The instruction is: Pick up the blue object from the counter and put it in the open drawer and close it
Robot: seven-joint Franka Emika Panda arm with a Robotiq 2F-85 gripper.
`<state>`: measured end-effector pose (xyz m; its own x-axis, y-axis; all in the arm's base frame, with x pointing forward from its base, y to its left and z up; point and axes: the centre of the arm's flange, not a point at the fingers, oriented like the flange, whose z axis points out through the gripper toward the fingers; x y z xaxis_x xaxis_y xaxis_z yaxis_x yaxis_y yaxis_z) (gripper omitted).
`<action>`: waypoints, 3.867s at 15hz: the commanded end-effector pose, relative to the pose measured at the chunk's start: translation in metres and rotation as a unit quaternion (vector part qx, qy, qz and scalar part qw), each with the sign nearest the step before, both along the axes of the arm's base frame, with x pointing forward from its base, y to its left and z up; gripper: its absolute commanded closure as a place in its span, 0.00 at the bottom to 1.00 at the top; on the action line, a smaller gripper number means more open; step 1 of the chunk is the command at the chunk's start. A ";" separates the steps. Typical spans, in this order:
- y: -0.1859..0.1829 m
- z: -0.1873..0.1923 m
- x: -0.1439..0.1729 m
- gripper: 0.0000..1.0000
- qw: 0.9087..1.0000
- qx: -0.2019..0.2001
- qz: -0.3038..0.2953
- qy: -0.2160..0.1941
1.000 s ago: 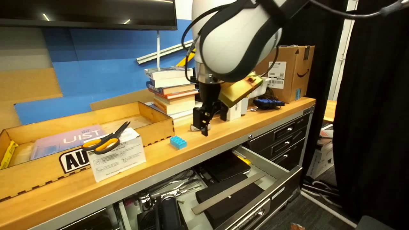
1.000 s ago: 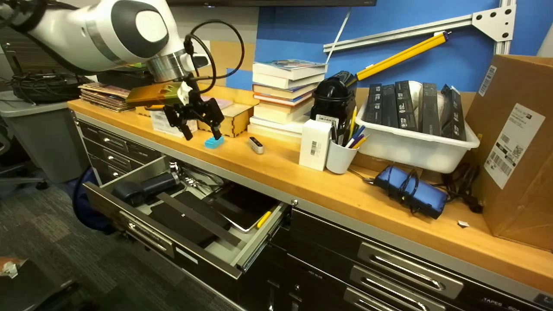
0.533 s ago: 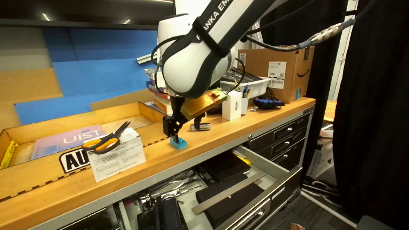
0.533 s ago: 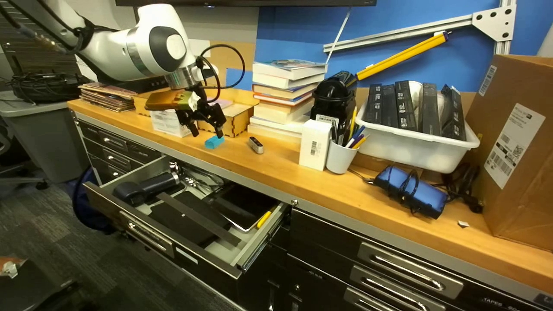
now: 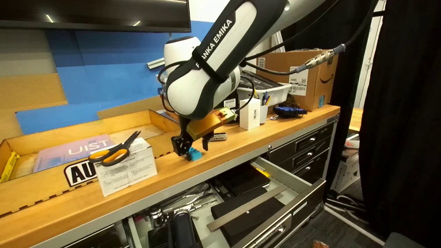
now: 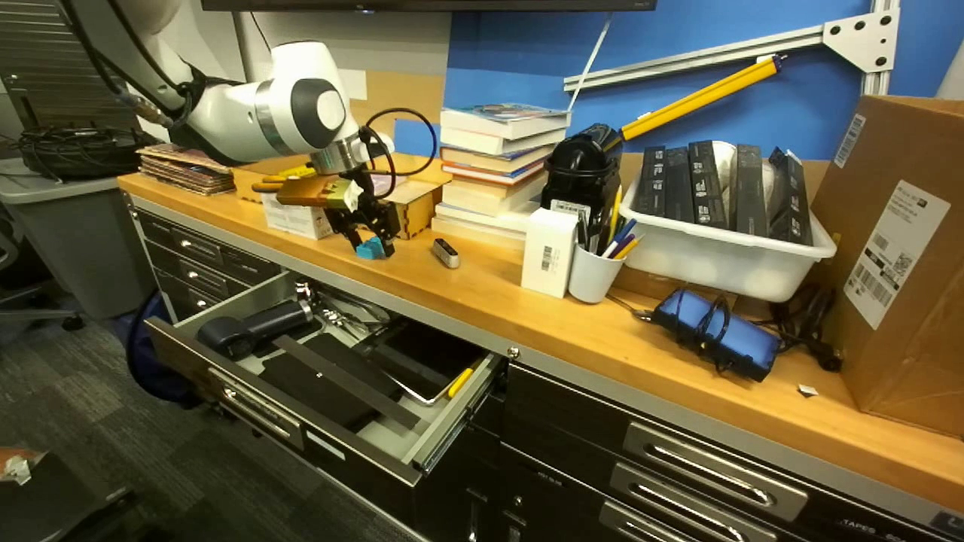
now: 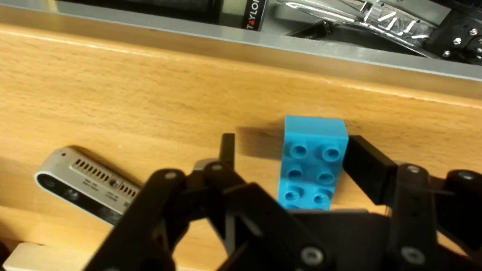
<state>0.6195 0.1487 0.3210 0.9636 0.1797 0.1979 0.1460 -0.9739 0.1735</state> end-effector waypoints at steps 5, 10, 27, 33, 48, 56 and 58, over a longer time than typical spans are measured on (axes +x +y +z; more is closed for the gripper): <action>-0.006 0.005 -0.005 0.84 1.000 0.002 0.001 0.008; -0.038 0.006 -0.049 0.89 0.997 -0.027 0.051 0.047; -0.083 -0.078 -0.154 0.24 0.987 -0.036 0.029 0.153; -0.138 -0.057 -0.182 0.00 0.968 -0.063 0.016 0.242; -0.120 -0.135 -0.173 0.00 0.970 -0.127 -0.104 0.178; -0.070 -0.131 -0.098 0.00 0.974 -0.134 -0.178 0.038; -0.058 -0.128 -0.084 0.00 0.973 -0.131 -0.188 0.011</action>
<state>0.5039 0.0692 0.2081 0.9881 -0.1298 0.0827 -0.1528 -0.8901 0.4294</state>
